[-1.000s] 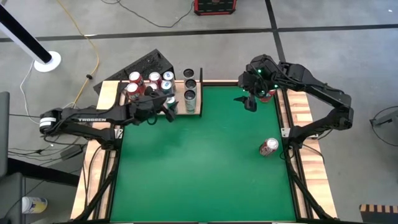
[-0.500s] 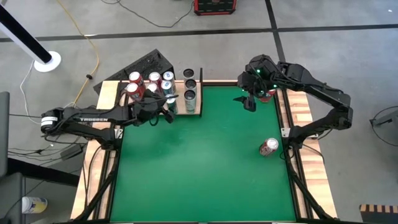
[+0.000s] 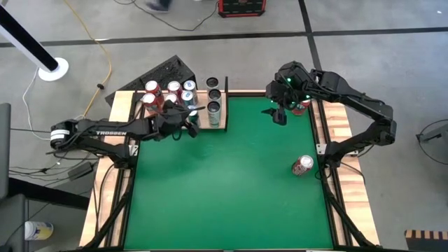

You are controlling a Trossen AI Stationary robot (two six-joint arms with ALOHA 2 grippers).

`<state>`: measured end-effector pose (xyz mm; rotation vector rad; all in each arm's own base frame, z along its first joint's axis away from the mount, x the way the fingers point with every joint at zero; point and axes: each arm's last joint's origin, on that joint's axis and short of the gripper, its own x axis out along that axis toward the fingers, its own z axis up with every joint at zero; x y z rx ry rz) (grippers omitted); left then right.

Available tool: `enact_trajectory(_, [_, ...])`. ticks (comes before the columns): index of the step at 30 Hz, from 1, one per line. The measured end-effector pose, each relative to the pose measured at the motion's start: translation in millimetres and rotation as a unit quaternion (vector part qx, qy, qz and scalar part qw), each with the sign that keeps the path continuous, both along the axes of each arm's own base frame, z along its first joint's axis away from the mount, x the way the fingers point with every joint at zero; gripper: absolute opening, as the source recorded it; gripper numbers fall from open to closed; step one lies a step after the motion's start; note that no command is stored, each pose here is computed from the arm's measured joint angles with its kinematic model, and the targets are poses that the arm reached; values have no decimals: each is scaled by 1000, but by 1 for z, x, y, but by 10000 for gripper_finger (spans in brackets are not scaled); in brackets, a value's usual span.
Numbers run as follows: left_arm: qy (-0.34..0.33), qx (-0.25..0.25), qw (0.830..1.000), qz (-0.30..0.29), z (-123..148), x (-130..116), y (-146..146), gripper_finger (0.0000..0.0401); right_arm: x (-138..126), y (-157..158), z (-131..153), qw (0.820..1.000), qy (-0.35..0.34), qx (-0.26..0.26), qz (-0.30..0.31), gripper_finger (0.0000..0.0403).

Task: Place canned beverage on shelf
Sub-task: Put the blue soda can on the shelf aligned with the other blue soda cans

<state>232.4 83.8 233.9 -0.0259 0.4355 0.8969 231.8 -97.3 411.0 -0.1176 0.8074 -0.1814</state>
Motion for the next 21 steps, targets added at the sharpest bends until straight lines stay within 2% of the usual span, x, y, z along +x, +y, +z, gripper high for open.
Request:
enact_trajectory(5, [7, 3, 1000, -9, 0, -1, 4, 226, 0, 0, 0, 1000, 0, 2, -2, 328])
enact_trajectory(15, [69, 49, 994, -66, 1, 0, 6, 241, 0, 0, 0, 1000, 0, 2, -2, 328])
enact_trajectory(21, [57, 40, 987, -146, 3, -1, 17, 232, 0, 0, 0, 1000, -2, 7, -7, 328])
